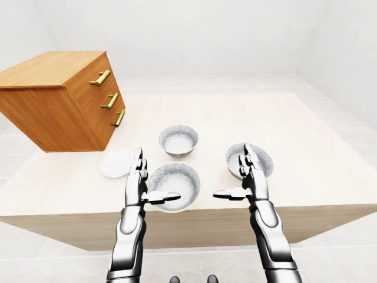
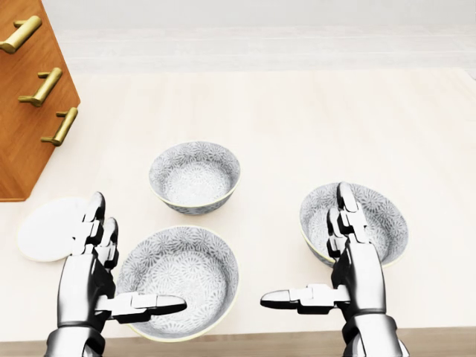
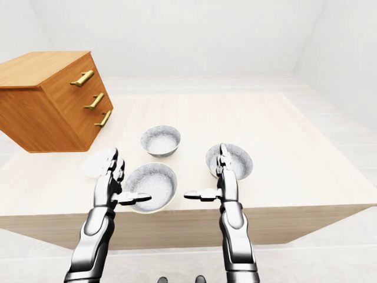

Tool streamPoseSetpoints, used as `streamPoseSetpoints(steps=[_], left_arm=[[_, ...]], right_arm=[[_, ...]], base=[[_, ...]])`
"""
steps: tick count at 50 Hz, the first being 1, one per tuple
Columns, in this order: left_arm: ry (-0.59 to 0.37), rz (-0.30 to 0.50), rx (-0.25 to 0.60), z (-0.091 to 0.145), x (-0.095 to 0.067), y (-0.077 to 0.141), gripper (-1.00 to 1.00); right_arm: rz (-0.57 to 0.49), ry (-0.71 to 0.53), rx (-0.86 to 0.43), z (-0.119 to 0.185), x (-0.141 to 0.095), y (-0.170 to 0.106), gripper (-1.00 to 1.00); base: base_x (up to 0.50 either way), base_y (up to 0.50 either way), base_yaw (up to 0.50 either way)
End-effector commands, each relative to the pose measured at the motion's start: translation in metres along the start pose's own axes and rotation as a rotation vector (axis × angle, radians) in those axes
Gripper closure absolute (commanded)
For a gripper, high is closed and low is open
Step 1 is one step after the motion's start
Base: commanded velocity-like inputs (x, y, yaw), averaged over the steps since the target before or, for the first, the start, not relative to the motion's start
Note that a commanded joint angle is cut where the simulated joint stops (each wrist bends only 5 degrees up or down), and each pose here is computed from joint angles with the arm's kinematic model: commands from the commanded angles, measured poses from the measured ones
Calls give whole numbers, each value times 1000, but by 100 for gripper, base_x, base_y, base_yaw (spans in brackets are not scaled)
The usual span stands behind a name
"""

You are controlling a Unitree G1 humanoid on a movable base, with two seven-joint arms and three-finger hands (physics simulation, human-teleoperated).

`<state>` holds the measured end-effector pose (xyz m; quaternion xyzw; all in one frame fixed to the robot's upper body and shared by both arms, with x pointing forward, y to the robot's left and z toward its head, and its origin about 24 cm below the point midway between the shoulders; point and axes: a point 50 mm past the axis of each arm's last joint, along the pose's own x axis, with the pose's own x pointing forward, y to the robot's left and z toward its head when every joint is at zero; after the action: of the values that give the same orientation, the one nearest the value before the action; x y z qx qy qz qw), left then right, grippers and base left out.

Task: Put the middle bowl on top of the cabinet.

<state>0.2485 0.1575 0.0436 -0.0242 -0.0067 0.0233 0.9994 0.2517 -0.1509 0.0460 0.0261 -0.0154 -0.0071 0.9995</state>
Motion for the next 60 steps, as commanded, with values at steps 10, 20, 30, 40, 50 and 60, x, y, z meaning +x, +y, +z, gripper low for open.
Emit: streamPoseSetpoints(steps=[10, 20, 30, 40, 50, 60], left_arm=[[-8, -41, 51, 4, 2, 8, -100], [-39, -37, 62, 13, -7, 9, -100], [-88, -28, 50, 26, -19, 16, -100], [-108, -14, 53, 29, -20, 22, -100], [-104, 3, 67, 27, -17, 26, -100], [-100, 11, 72, 27, -15, 30, -100]], right_arm=[[21, 17, -60, 4, 0, -8, -100], [14, 8, -44, 12, -1, -12, -100], [24, -20, -58, 20, -5, -10, -100], [21, -70, -62, 32, -7, -10, -100], [24, -82, -60, 34, -10, -12, -100], [25, -108, -63, 41, -13, -14, -100]], base=[[0, 0, 0], [0, 0, 0], [0, 0, 0], [0, 31, 0], [0, 50, 0], [0, 50, 0]])
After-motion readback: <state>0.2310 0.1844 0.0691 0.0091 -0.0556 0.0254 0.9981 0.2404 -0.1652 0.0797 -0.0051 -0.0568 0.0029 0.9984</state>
